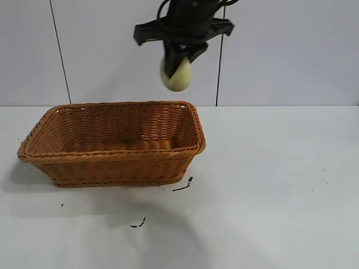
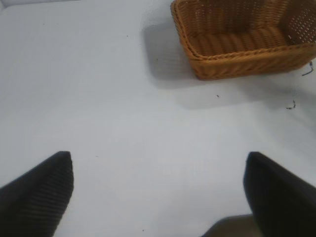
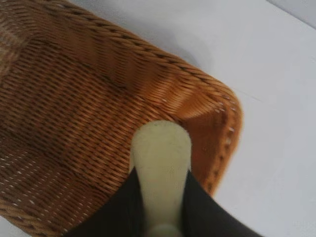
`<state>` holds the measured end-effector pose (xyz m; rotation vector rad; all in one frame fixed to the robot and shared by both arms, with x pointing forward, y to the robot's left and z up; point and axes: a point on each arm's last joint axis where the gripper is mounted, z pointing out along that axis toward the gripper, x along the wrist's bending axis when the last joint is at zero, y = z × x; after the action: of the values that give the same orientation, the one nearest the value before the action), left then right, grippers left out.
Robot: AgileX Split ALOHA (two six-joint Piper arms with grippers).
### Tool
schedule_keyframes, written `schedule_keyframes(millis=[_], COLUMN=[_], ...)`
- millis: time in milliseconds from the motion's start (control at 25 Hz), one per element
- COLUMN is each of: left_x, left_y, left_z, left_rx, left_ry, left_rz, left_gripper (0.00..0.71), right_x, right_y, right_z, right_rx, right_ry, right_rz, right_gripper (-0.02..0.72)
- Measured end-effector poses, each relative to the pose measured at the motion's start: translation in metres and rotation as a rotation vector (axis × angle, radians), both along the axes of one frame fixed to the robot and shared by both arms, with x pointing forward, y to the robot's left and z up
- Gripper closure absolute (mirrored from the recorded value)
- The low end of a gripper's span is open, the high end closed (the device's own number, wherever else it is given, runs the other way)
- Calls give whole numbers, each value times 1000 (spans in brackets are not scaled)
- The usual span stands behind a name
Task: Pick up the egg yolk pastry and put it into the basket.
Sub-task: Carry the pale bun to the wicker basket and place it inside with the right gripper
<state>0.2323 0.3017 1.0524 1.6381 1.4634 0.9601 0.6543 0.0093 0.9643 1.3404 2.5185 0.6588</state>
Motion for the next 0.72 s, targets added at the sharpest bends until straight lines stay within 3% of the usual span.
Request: schedule_keyframes(millis=[240,320,360,520,600,720], left_x=[0,0,0,0,0,0], left_y=[0,0,0,0,0,0], left_z=[0,0,0,0,0,0], left_rx=[0,0,0,0,0,0], left_ry=[0,0,0,0,0,0], left_rz=[0,0,0,0,0,0], left_gripper=[14,14,14,14,14,14], right_x=[4,4,5,11,14,16], right_y=[5,5,6,9,11,11], right_z=[-50,-51,-49,-31,-16,10], right_rx=[-38,-37,-33,-10,-3,-4], right_ry=[62,61,56,13,-9,-24], right_rz=[0,0,0,2,4,4], right_gripper=[619,572,524,135,57,20])
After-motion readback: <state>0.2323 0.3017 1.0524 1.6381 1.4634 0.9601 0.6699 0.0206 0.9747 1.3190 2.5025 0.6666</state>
